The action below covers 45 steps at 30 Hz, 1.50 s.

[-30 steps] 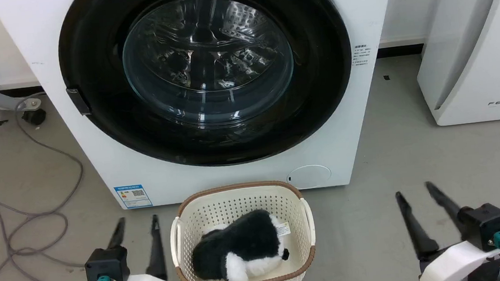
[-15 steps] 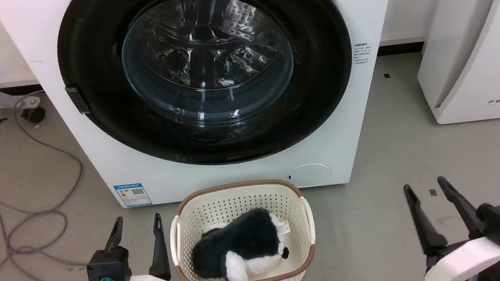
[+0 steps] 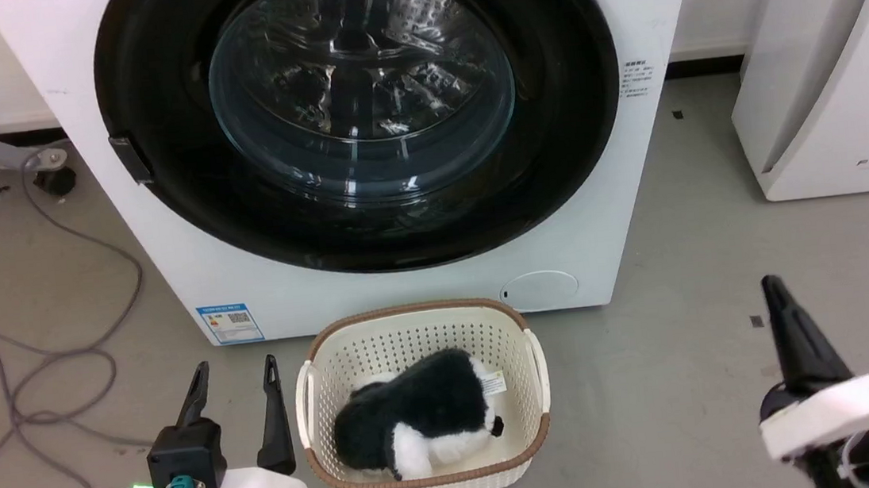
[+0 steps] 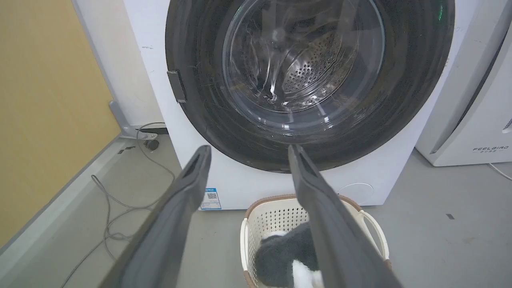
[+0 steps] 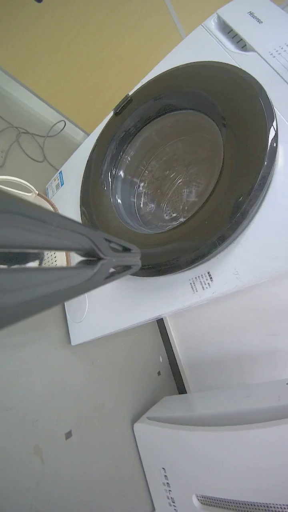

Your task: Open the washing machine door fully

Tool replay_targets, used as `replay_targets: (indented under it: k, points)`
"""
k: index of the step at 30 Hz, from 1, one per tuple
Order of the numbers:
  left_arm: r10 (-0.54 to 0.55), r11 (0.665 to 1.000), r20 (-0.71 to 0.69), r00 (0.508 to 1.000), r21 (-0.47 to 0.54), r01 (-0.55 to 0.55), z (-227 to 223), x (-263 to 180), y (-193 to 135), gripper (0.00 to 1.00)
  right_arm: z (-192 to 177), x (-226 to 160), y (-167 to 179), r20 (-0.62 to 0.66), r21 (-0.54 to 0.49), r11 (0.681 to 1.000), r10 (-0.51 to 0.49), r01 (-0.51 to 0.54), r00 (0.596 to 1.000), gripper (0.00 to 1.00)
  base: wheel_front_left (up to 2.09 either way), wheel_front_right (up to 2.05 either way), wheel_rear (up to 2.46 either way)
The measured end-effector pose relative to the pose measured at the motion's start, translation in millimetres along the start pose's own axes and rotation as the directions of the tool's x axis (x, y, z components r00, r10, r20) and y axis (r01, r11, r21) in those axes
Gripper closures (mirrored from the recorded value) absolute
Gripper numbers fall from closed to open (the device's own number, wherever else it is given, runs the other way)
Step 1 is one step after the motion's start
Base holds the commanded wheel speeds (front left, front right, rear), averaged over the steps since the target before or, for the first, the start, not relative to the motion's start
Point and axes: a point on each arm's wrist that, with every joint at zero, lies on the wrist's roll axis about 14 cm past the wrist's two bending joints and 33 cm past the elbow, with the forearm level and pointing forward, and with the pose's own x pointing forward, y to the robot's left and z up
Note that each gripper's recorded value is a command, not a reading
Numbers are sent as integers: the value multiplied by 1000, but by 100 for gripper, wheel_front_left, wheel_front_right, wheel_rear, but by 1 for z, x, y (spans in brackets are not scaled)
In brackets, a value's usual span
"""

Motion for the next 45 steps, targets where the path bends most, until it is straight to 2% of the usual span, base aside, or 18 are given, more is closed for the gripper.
replay_targets:
  k: [5, 12, 27, 41, 45]
  points:
    - [12, 1000, 4, 1000, 1, -12, 0, 6, 2, 0, -1, 16, -14, -17, 145, 989, -41, 43, 999, 100, 0, 0, 0]
    - [31, 1000, 19, 999, 2, -31, 0, 17, 6, 0, 4, 46, -32, -19, 276, 958, -73, 75, 997, 100, 0, 0, 0]
    - [63, 998, 27, 998, 3, -63, -9, 47, 13, 0, 20, 129, -41, 26, 413, 910, -53, 38, 998, 100, 0, 0, 0]
    - [110, 994, 21, 994, -15, -110, -23, 65, 22, 0, 26, 209, -22, 45, 522, 852, 7, -30, 999, 100, 0, 0, 0]
    - [121, 993, 20, 992, -18, -121, -26, 69, 24, 0, 21, 228, -13, 29, 533, 845, 33, -43, 999, 100, 0, 0, 0]
